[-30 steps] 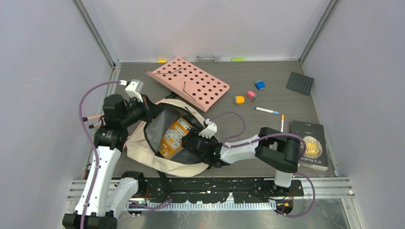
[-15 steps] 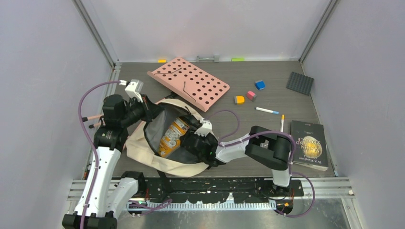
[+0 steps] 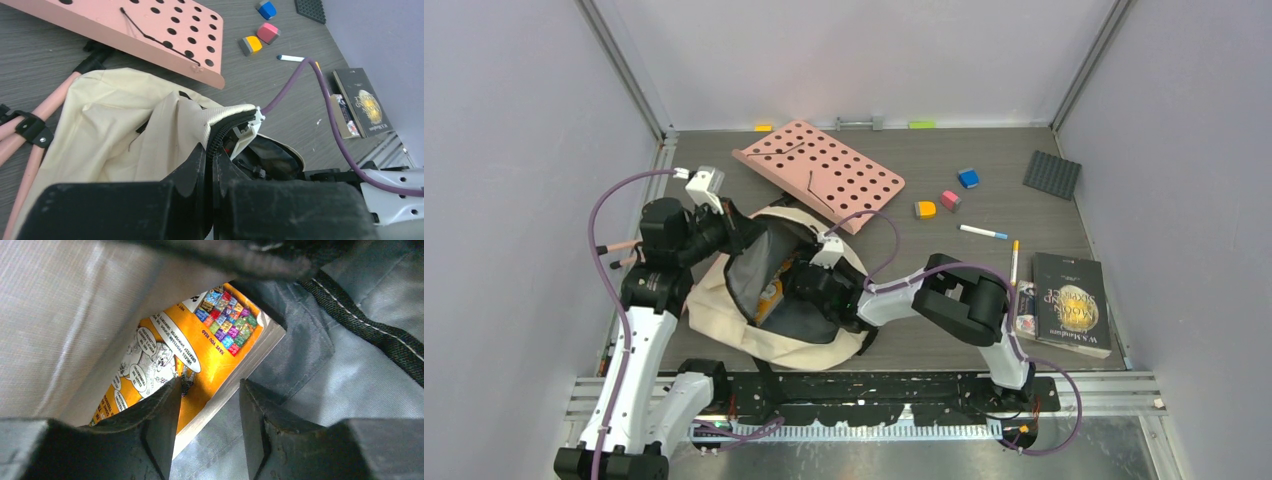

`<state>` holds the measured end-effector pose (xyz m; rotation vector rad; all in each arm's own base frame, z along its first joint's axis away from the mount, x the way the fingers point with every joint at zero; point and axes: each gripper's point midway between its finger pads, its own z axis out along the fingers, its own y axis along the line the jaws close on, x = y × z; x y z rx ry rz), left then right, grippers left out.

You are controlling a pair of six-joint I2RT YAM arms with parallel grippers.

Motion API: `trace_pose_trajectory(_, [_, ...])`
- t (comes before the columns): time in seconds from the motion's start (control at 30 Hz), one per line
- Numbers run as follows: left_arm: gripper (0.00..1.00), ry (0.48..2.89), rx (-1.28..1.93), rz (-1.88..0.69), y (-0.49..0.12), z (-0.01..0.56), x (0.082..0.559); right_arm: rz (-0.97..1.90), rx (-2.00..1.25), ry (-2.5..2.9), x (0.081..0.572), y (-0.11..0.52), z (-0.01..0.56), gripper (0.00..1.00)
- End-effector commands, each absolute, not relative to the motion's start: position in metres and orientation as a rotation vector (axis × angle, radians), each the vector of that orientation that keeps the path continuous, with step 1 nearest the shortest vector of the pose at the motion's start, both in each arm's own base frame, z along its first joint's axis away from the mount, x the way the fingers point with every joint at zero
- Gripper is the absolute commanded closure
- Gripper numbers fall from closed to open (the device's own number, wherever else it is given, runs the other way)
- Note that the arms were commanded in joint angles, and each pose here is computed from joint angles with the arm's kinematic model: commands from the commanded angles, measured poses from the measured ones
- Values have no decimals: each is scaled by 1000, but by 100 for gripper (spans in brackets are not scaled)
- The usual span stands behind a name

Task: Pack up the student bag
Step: Place the book in the student bag.

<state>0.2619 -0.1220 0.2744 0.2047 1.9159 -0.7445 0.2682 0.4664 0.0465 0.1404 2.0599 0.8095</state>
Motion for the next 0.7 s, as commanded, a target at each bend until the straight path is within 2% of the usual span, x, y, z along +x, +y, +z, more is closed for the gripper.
trace_pose_trajectory(0.0, [100, 1879, 157, -612, -105, 283, 275, 882, 53, 1976, 265, 478, 83, 45])
trace_pose_trajectory(0.03, [100, 1899, 103, -544, -94, 279, 279, 883, 40, 1970, 262, 471, 90, 40])
trace_pose_trajectory(0.17, [100, 2027, -80, -287, -50, 249, 289, 816, -53, 1977, 249, 437, 106, 34])
trace_pose_trajectory(0.2, [100, 2068, -122, -212, -39, 243, 291, 827, -61, 1952, 246, 429, 125, 33])
trace_pose_trajectory(0.3, [100, 2210, -191, -69, -19, 216, 294, 710, -123, 2020, 230, 385, 116, 28])
trace_pose_trajectory(0.33, [100, 2260, -191, -43, -16, 206, 295, 712, -105, 2000, 228, 373, 133, 27])
trace_pose_trajectory(0.37, [100, 2300, -183, -31, -16, 198, 297, 624, -140, 2054, 222, 352, 119, 24])
trace_pose_trajectory(0.5, [100, 2424, -140, -54, -23, 177, 295, 342, -119, 2115, 218, 271, 136, 14])
trace_pose_trajectory(0.53, [98, 2438, -131, -57, -24, 174, 295, 315, -73, 2101, 221, 256, 153, 13])
trace_pose_trajectory(0.67, [94, 2460, -132, -59, -24, 169, 295, 2, 93, 2234, 217, 157, 147, 9])
